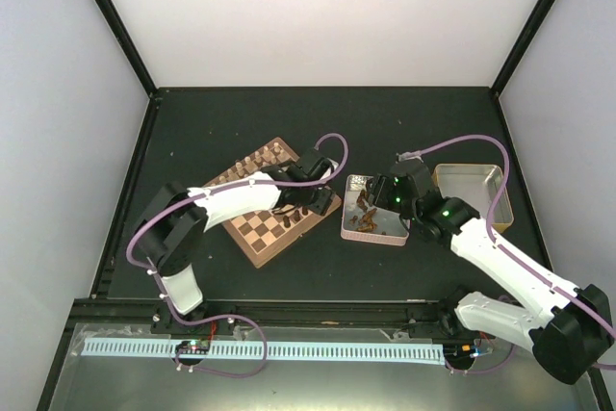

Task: Set up the chess pieces on the board
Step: Place the chess piece on the chessboard.

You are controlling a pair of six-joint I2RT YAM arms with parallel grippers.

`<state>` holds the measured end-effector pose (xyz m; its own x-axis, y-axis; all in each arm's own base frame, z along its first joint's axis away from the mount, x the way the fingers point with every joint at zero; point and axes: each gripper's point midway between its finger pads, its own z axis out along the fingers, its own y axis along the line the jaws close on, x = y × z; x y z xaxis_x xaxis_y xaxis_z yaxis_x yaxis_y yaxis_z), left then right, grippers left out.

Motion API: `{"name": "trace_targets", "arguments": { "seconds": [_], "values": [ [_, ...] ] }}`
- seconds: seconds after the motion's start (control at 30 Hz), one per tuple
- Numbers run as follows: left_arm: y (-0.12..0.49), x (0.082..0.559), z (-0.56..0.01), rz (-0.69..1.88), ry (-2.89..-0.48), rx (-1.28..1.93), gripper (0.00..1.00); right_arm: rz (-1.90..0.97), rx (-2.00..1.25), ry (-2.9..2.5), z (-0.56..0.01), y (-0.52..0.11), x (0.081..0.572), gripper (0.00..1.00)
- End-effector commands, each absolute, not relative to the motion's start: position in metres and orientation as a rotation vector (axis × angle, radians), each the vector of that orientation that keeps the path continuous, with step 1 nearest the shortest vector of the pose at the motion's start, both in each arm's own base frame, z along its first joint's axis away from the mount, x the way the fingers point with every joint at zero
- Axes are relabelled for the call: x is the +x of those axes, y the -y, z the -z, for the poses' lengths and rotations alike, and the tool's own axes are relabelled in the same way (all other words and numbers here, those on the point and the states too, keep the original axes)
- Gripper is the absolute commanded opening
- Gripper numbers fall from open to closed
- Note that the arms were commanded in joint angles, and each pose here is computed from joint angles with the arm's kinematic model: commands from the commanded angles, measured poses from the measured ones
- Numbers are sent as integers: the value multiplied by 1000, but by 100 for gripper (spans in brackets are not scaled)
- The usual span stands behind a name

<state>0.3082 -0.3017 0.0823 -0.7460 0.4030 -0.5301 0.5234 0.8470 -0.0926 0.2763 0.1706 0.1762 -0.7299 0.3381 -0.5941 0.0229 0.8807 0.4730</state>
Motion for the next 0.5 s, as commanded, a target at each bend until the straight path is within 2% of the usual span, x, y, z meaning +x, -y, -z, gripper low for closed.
{"name": "trace_targets", "arguments": {
  "seconds": [0.0, 0.47],
  "values": [
    [314, 318, -88, 318, -2506, 735, 63, -558, 268, -2325, -174, -166, 278, 64],
    [312, 332, -64, 196, -2549, 728, 52, -550, 274, -2327, -169, -164, 280, 64]
  ]
}}
